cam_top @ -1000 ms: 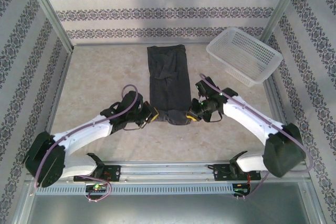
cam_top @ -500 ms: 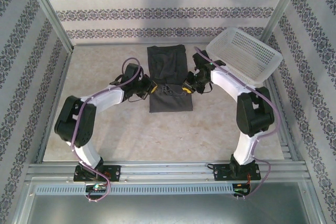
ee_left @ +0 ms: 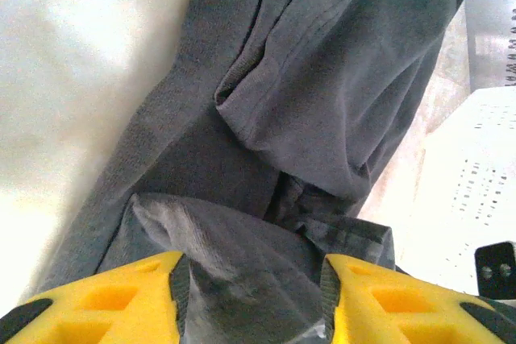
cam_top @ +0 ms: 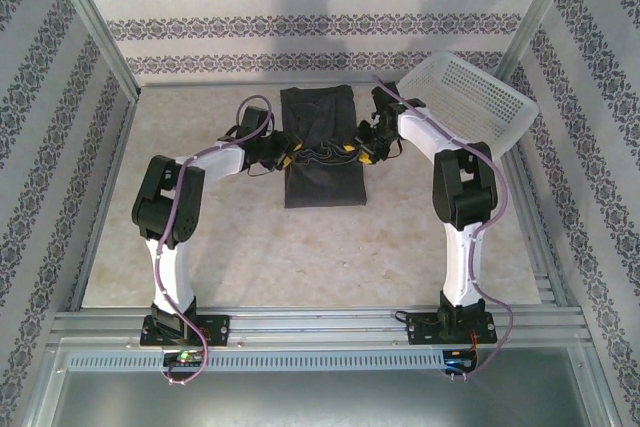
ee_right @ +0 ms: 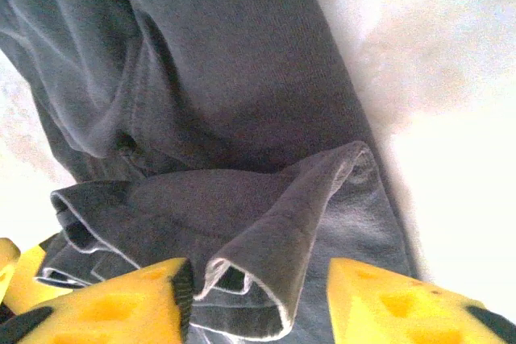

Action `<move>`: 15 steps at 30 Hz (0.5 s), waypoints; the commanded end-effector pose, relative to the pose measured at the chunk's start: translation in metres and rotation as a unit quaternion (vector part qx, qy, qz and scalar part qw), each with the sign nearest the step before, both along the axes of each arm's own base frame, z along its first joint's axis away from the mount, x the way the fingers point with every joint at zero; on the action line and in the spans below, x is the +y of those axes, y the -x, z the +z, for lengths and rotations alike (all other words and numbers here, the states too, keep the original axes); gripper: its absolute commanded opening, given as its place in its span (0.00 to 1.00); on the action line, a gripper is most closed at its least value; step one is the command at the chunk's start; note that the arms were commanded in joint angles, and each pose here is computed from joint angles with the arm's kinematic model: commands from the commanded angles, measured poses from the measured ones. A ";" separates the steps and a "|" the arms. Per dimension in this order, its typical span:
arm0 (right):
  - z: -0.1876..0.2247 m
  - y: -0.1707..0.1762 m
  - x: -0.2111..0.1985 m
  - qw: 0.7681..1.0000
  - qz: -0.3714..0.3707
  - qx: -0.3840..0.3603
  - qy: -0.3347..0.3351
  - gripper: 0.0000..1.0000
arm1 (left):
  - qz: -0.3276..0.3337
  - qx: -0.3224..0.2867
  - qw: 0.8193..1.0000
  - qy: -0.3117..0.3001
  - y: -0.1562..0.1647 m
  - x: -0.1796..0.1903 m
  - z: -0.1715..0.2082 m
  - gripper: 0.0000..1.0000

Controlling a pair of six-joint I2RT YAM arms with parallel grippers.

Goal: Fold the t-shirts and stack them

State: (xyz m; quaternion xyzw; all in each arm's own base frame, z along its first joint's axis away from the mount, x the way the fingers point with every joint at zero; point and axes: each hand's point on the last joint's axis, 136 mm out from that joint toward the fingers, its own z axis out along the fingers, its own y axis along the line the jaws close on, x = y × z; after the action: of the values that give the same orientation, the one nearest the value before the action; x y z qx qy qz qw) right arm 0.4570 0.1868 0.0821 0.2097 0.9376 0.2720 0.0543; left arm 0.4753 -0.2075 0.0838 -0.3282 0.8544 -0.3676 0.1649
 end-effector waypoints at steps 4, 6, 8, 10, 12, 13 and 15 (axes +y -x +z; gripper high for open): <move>0.046 0.040 -0.028 0.998 0.006 -0.057 0.003 0.56 | 0.002 0.004 0.999 -0.033 0.073 0.004 0.014 0.49; 0.040 0.061 -0.032 0.999 0.002 -0.051 0.005 0.56 | 0.016 0.016 1.000 -0.014 0.097 0.001 0.005 0.50; 0.031 0.083 -0.034 0.999 -0.004 -0.042 0.007 0.57 | 0.031 0.029 0.999 -0.001 0.114 0.001 -0.005 0.50; 0.017 0.104 -0.031 0.999 -0.008 -0.031 0.000 0.57 | 0.033 0.039 0.999 0.009 0.123 -0.001 -0.014 0.49; 0.004 0.120 -0.027 1.000 -0.007 -0.017 -0.004 0.57 | 0.020 0.049 0.998 0.017 0.129 -0.009 -0.022 0.49; -0.004 0.127 -0.024 1.000 -0.006 -0.007 -0.007 0.57 | 0.013 0.055 0.998 0.019 0.131 -0.013 -0.026 0.49; -0.017 0.133 -0.017 1.000 -0.007 0.007 -0.014 0.58 | 0.005 0.061 0.998 0.022 0.130 -0.019 -0.032 0.51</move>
State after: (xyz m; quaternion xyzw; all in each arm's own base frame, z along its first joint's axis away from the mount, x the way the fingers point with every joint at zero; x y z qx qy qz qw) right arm 0.3265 0.1585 0.0789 0.2095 0.9387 0.2692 0.0509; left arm 0.3326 -0.2088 0.0424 -0.3630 0.8671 -0.3267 0.0983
